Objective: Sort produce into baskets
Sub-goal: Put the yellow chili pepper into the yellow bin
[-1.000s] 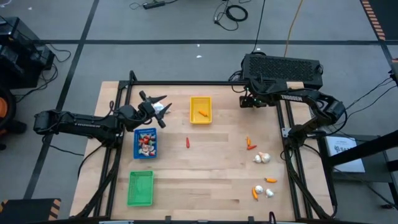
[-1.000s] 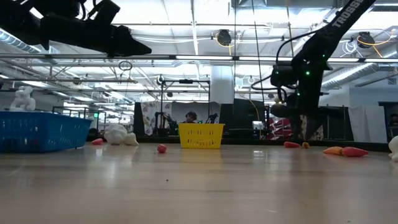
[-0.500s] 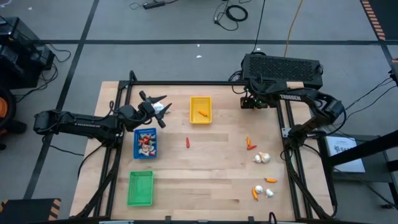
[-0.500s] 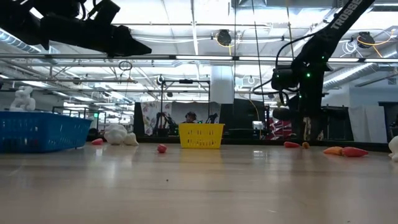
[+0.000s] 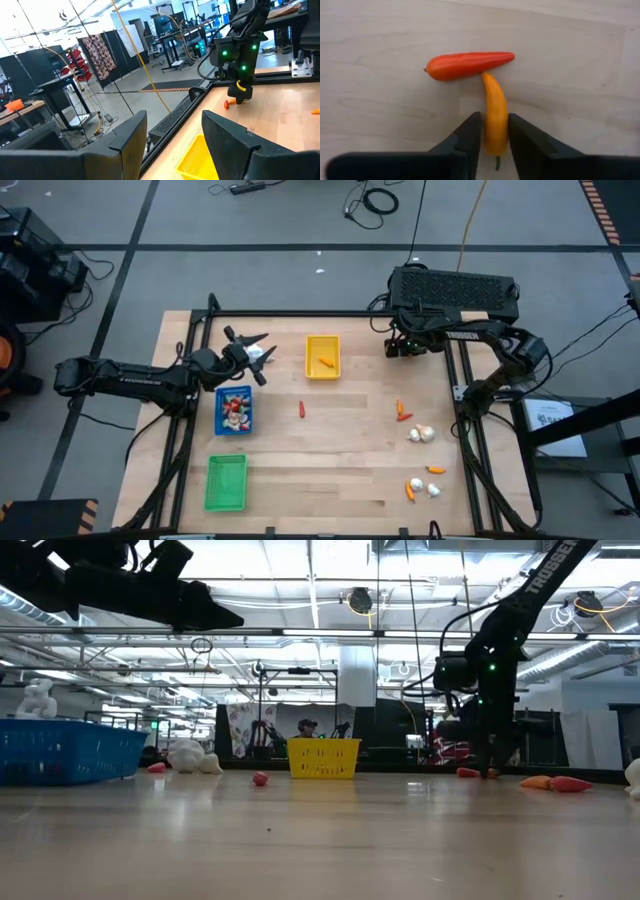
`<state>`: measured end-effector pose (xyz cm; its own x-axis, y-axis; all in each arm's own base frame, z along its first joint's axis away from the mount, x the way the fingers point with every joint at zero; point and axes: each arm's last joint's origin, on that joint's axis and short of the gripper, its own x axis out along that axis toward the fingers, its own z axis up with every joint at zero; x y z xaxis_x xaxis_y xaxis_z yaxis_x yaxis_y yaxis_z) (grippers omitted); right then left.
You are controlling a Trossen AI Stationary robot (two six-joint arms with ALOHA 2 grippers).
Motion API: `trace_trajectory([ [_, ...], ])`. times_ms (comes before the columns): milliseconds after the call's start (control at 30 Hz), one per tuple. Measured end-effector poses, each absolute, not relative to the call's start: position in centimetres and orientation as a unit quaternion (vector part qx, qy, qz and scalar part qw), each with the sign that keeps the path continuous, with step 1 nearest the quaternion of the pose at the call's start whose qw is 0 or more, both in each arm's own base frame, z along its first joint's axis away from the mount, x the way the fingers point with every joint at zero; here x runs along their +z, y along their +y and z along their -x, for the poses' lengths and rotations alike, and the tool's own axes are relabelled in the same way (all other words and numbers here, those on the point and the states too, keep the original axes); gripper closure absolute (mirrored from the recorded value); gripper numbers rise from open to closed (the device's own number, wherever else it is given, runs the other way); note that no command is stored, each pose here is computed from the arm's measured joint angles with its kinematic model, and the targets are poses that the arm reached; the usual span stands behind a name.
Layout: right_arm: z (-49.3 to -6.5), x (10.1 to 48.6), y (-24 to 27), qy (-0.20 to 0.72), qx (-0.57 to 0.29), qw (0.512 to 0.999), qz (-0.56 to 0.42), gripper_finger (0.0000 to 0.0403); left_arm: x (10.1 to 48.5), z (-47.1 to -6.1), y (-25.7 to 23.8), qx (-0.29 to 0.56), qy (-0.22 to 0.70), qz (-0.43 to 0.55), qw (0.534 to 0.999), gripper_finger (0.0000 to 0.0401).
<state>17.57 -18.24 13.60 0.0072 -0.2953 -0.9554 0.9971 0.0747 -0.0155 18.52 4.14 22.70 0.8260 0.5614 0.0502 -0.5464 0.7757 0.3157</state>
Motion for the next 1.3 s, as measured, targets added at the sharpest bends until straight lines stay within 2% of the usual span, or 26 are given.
trace_trajectory([
  [167,-17.7,13.7,-18.0,0.447,-0.544,0.595,-0.389,0.0384,22.7,-18.5,4.1,0.294,0.023,-0.16,0.942,0.0203],
  [233,-17.9,14.0,-17.8,0.448,-0.537,0.602,-0.385,0.0395,22.7,-18.5,4.1,0.294,0.024,-0.16,0.942,0.0203],
  [400,-19.7,15.8,-17.3,0.437,-0.498,0.638,-0.393,0.0381,22.7,-18.5,4.1,0.292,0.024,-0.16,0.943,0.0203],
  [700,-27.2,21.0,-13.5,0.36,-0.362,0.784,-0.353,0.0373,22.7,-18.5,4.1,0.285,0.021,-0.161,0.945,0.0203],
  [933,-31.5,23.8,-9.5,0.284,-0.268,0.867,-0.311,0.0372,22.7,-18.6,4.1,0.285,0.021,-0.161,0.945,0.0203],
  [1167,-34.0,23.1,-9.0,0.23,-0.235,0.897,-0.295,0.0372,22.8,-18.5,4.1,0.285,0.018,-0.16,0.945,0.0203],
  [1300,-35.5,21.8,-9.8,0.247,-0.242,0.89,-0.296,0.0372,22.8,-18.5,4.1,0.286,0.015,-0.159,0.945,0.0203],
])
